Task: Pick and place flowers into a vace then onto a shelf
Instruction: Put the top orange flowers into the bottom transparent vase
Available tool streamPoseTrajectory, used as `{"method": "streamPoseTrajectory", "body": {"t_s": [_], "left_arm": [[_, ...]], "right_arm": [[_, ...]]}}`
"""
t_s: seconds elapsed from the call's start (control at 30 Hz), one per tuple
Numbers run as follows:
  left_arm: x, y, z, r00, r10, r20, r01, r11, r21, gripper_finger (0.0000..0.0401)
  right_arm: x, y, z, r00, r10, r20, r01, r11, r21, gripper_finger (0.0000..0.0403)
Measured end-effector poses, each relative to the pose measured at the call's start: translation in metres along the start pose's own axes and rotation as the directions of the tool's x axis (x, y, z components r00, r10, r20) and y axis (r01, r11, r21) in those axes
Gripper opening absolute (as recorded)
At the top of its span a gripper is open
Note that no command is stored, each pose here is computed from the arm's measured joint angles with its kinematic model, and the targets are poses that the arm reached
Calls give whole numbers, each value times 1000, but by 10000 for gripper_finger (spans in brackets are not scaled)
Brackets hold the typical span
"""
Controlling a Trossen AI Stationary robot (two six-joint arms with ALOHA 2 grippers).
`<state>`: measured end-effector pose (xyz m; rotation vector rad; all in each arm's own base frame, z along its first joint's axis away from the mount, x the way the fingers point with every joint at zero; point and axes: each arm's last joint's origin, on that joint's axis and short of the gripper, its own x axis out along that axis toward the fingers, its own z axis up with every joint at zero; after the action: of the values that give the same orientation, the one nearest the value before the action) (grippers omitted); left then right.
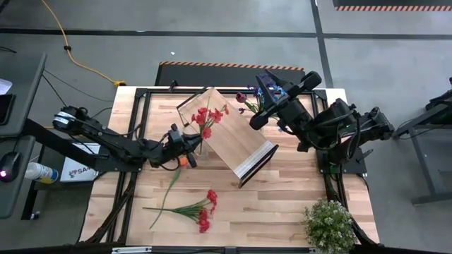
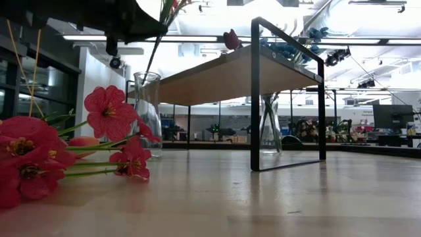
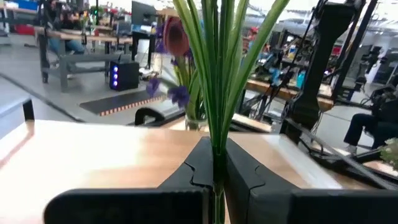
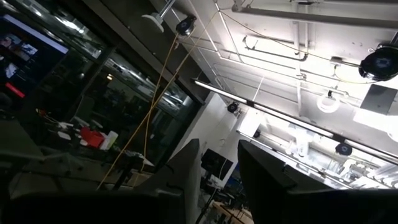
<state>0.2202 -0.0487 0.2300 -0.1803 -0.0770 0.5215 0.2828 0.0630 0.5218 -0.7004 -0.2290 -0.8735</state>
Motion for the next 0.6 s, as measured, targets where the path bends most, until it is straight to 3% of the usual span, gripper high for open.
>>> {"method": "streamPoseTrajectory", "body": {"t_s": [0.23, 0.6], "left_arm": [[0, 2, -7, 998, 40, -43, -40, 999, -12, 82], [0, 2, -6, 998, 37, -44, -38, 999, -33, 70]], "right_arm": [[0, 1, 0, 1000, 4, -1, -4, 1000, -5, 99], [0, 1, 0, 1000, 5, -2, -5, 1000, -8, 99]]}}
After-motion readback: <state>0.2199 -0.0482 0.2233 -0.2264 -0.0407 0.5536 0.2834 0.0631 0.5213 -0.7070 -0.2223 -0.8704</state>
